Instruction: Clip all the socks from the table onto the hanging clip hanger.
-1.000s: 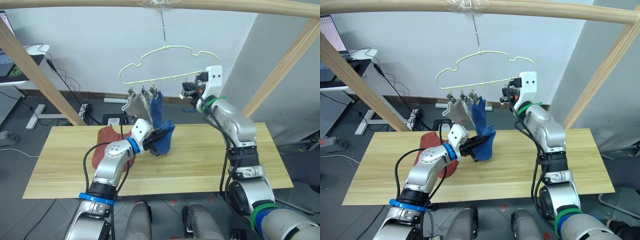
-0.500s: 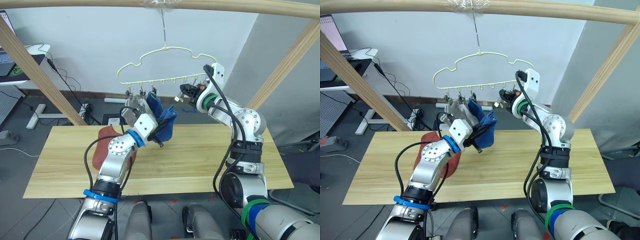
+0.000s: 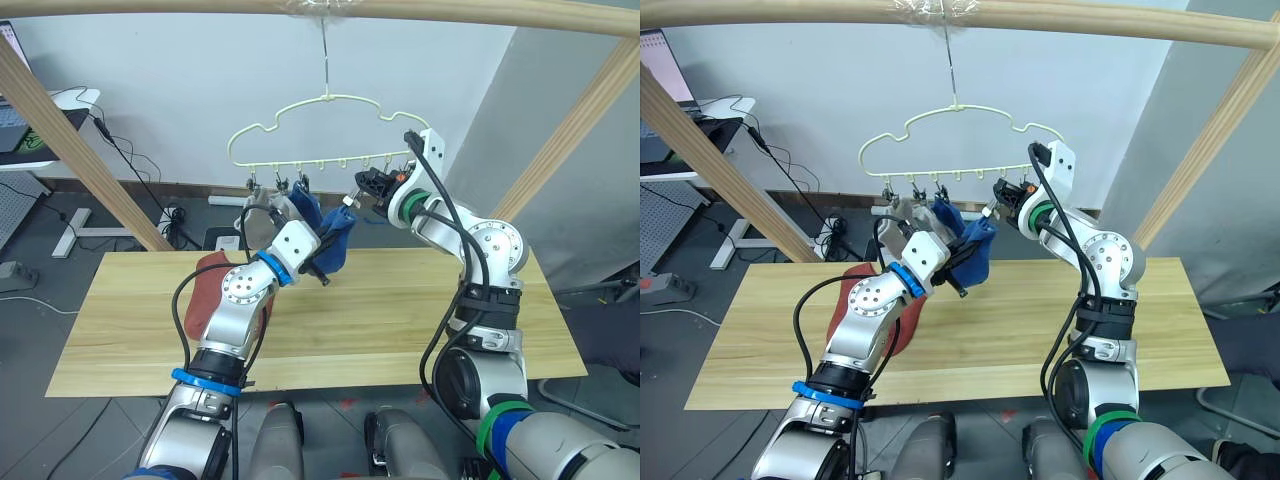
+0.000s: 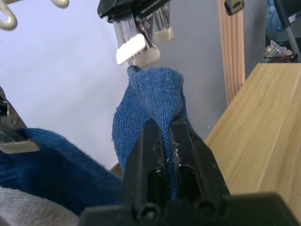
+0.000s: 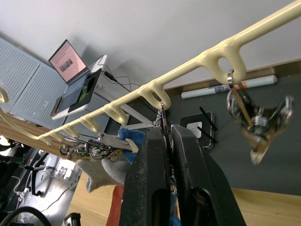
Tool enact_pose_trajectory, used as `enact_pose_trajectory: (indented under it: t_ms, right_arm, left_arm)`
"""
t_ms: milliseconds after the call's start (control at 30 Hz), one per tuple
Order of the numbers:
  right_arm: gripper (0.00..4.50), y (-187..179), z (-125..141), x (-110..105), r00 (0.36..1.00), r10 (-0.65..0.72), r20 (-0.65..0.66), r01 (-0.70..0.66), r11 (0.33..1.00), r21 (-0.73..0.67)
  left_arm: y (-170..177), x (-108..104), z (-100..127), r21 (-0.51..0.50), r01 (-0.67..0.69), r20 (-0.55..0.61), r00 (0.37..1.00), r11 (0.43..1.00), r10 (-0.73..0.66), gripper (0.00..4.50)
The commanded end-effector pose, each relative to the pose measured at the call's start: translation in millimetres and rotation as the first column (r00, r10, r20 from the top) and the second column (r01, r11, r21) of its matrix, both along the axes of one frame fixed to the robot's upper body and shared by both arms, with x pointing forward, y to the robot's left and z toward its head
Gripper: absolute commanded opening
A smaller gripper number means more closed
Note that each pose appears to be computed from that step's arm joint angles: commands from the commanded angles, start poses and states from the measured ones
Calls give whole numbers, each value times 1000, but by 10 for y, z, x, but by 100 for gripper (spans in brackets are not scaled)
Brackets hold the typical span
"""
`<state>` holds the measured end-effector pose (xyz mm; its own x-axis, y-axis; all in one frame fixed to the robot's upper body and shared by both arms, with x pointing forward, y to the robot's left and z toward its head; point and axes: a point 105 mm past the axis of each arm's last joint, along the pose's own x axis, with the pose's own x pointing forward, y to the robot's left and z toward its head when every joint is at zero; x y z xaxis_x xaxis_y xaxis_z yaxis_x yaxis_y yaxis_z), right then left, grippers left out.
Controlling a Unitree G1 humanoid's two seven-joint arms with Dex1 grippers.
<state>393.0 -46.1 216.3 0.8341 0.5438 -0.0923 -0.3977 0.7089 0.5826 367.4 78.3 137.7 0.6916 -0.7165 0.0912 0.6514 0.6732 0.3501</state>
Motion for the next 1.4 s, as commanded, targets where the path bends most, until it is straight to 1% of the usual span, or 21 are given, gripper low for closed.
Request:
enact_pose_trajectory:
  t_ms: [33,300,633,800,967,1333,1400]
  right_arm:
    - [0,-69,-142,-9,998,-30,-50,29,999,-26]
    - [0,18,-167,-32,998,-21,-67,20,1000,-8]
    - [0,36,-221,-39,997,-22,-72,20,999,-37]
    - [0,2,-228,-22,999,-29,-37,25,995,-96]
    - [0,21,-211,-31,1000,-8,12,10,989,-147]
    - [0,110,-246,-85,1000,20,15,-18,990,-143]
    - [59,109,-245,-85,1000,22,21,-18,989,-147]
  left_arm:
    - [-31,-21,137,-15,17,58,998,1000,-16,1]
    - [-89,-10,175,-23,32,69,997,999,-31,1]
    - [-116,5,281,-36,31,105,994,999,-27,1]
    - [-111,12,300,-37,27,111,994,999,-22,1]
    - [-119,10,315,-40,27,113,993,999,-23,1]
    - [-137,21,392,-43,30,127,992,999,-24,1]
    - [-140,17,400,-45,32,129,991,999,-26,0]
